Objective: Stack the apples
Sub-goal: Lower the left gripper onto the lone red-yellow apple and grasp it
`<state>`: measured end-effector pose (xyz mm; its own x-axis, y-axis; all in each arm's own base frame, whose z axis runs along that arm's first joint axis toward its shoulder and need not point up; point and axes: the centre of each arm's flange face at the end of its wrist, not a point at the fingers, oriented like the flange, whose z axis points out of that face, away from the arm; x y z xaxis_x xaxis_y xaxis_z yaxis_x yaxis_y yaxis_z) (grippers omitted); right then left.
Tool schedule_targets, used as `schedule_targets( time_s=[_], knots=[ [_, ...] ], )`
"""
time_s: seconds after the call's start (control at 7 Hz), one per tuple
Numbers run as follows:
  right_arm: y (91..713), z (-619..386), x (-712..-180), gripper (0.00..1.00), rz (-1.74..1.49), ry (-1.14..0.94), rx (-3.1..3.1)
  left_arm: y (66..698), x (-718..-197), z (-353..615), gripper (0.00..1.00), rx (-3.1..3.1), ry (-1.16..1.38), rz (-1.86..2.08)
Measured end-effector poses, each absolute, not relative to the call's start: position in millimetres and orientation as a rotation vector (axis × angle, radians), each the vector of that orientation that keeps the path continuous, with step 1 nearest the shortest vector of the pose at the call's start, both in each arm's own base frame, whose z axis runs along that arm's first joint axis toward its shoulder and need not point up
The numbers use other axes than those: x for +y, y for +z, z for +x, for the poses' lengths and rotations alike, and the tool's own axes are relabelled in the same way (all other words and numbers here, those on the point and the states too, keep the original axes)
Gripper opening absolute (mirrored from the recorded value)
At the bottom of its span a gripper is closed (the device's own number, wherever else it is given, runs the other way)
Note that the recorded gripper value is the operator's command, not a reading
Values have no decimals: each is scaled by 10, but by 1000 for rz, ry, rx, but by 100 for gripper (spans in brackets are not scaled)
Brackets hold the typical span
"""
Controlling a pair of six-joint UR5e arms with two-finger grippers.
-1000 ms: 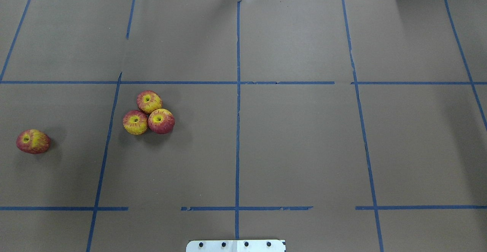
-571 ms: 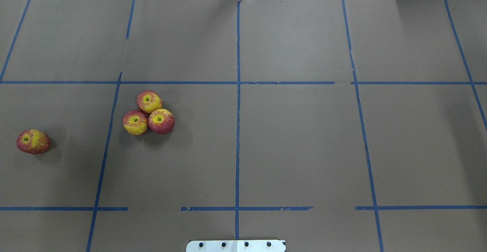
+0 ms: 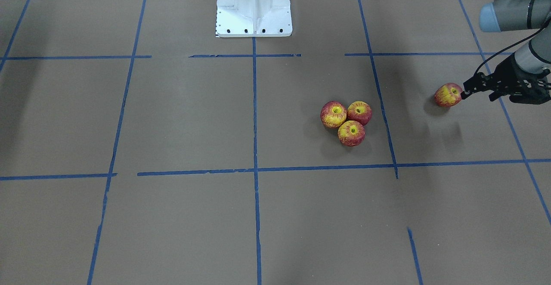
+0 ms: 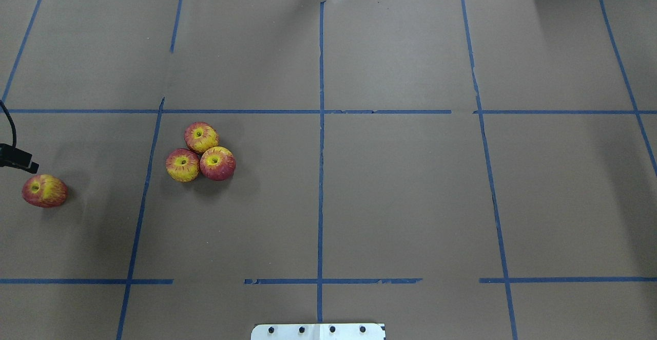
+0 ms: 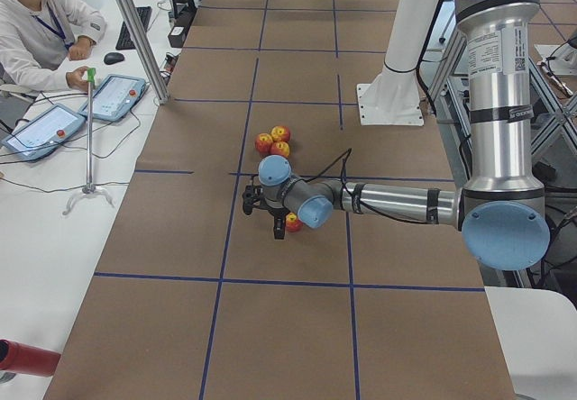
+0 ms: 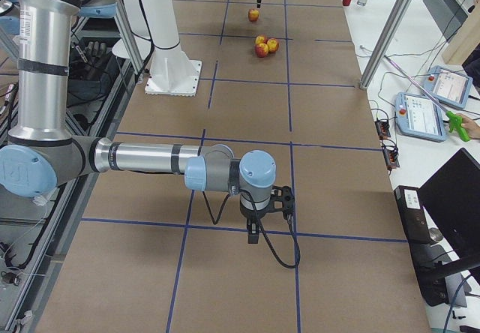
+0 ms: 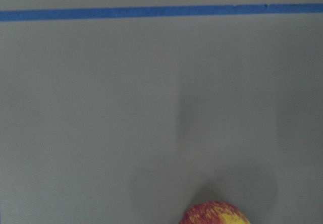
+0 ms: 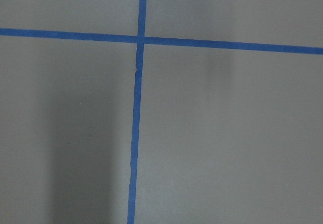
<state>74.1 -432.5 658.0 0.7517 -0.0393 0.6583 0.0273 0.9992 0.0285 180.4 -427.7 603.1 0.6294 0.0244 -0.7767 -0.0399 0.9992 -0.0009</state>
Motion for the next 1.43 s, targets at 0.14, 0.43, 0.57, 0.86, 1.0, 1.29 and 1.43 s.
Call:
schedule_targets(
  time_s=[0.14, 0.43, 0.57, 0.86, 1.0, 1.29, 1.43],
  knots=[
    [6580, 741, -4325, 100, 17, -36, -719, 5971, -4197, 1973, 100, 894, 31, -46],
    [6579, 741, -4325, 100, 18, -36, -719, 5947, -4127, 2116, 100, 887, 31, -63],
    [6580, 741, -4325, 100, 17, -36, -719, 5975, -4110, 2155, 100, 875, 33, -64],
    [6580, 741, -4325, 100, 17, -36, -719, 6035, -4090, 2197, 99, 857, 35, -69],
    [6579, 741, -4325, 100, 18, -36, -719, 6057, -4084, 2210, 94, 853, 37, -72],
    [6580, 741, -4325, 100, 17, -36, -719, 6116, -4079, 2256, 22, 847, 45, -81],
    [6580, 741, -4325, 100, 17, -36, -719, 6126, -4080, 2275, 0, 847, 52, -82]
  ],
)
